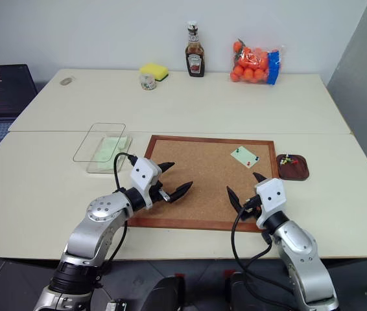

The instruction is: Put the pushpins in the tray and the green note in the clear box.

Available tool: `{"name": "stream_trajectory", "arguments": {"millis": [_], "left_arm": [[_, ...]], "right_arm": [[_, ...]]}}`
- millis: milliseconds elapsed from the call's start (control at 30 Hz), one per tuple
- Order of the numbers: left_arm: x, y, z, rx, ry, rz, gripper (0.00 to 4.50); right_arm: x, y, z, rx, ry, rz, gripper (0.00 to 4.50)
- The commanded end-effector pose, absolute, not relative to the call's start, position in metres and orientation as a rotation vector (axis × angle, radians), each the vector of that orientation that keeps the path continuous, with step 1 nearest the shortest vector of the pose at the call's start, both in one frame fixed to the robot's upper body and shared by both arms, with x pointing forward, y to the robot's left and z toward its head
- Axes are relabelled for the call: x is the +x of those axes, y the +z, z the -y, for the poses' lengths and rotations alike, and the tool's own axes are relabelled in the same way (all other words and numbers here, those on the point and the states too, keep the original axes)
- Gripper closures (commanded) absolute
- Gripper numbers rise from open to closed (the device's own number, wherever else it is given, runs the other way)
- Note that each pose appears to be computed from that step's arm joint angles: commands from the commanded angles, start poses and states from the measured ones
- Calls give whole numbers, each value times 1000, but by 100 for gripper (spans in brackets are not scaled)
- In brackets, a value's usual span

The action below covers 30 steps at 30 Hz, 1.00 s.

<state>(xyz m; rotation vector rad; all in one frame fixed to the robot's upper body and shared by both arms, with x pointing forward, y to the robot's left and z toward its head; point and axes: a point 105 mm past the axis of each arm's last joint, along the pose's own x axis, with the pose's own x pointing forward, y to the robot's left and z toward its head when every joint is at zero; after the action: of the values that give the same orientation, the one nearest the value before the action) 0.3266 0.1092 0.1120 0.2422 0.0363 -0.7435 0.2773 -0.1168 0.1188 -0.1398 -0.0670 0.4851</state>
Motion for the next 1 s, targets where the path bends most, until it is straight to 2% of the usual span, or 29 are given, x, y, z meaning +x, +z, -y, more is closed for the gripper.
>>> {"name": "stream_trajectory", "arguments": {"millis": [33,400,533,1000], "left_arm": [[327,124,-106,249,-757,13,0],[327,121,-107,238,-768,-27,0],[332,128,-108,157,-786,-30,0],[342,136,-97,224,-853,-4,0]], "right_arm": [[277,128,113,-143,497,108,1],[278,129,112,-135,499,111,1],[280,133,111,-129,503,122,1],[295,150,117,-40,419,154,1]]}}
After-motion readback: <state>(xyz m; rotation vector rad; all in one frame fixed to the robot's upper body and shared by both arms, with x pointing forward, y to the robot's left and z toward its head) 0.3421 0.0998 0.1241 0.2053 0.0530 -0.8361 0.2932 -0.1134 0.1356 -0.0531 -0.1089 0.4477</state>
